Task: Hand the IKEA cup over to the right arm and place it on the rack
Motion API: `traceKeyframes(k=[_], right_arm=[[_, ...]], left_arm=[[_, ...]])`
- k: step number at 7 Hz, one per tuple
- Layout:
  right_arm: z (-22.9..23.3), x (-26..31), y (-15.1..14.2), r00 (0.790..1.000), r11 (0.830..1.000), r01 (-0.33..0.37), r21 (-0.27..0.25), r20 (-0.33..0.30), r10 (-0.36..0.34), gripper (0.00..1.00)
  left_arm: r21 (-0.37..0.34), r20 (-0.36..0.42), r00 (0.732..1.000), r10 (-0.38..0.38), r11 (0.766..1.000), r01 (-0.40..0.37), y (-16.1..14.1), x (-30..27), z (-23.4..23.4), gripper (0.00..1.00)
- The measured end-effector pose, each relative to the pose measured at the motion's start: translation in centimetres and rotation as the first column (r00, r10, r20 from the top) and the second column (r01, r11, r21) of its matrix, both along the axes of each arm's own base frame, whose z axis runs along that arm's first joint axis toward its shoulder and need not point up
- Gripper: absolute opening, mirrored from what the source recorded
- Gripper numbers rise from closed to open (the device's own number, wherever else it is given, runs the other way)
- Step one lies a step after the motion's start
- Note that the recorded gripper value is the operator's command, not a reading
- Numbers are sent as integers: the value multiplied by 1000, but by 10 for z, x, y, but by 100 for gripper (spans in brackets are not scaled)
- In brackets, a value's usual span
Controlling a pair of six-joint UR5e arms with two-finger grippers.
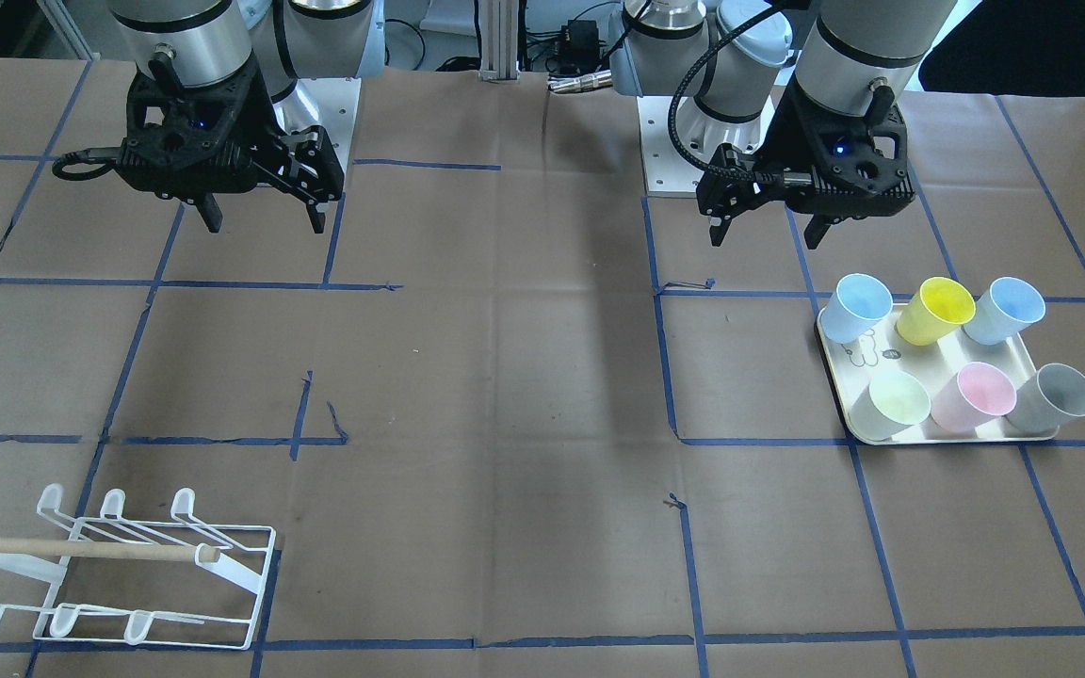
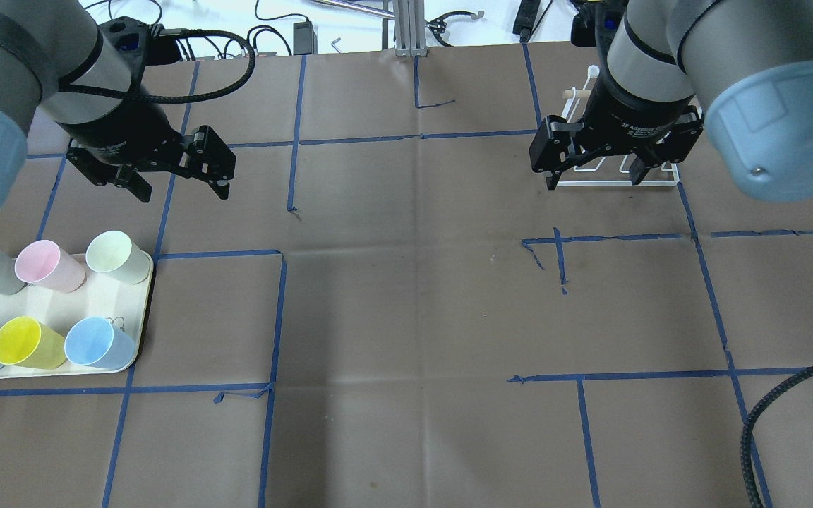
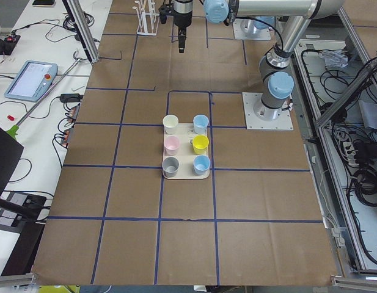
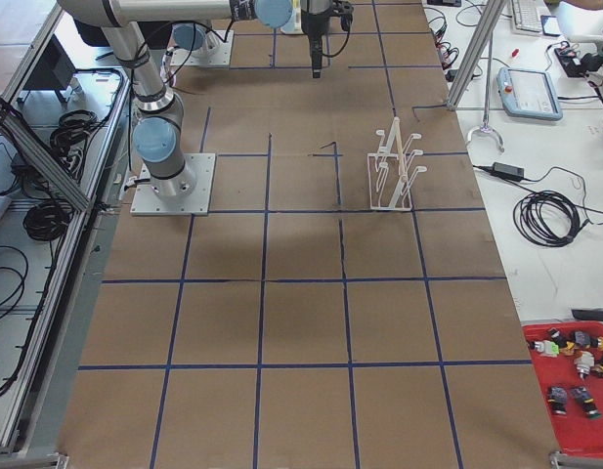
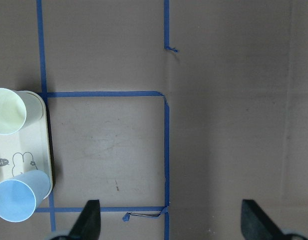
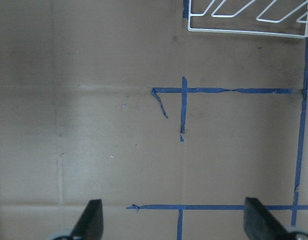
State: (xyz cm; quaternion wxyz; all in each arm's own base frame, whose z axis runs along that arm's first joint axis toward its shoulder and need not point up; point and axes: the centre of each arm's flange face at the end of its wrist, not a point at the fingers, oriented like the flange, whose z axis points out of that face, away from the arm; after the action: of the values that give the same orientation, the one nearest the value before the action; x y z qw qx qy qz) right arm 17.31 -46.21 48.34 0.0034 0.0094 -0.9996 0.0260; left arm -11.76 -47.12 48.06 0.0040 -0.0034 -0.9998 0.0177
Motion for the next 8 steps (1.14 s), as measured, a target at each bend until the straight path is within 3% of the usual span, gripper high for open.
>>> traceKeyframes(k=[8], right_arm=[[0, 0, -1, 1000, 1000, 1, -1, 2, -1, 100]], left_arm=[[-3, 3, 1000, -14, 1000, 14, 1, 2, 1, 100]])
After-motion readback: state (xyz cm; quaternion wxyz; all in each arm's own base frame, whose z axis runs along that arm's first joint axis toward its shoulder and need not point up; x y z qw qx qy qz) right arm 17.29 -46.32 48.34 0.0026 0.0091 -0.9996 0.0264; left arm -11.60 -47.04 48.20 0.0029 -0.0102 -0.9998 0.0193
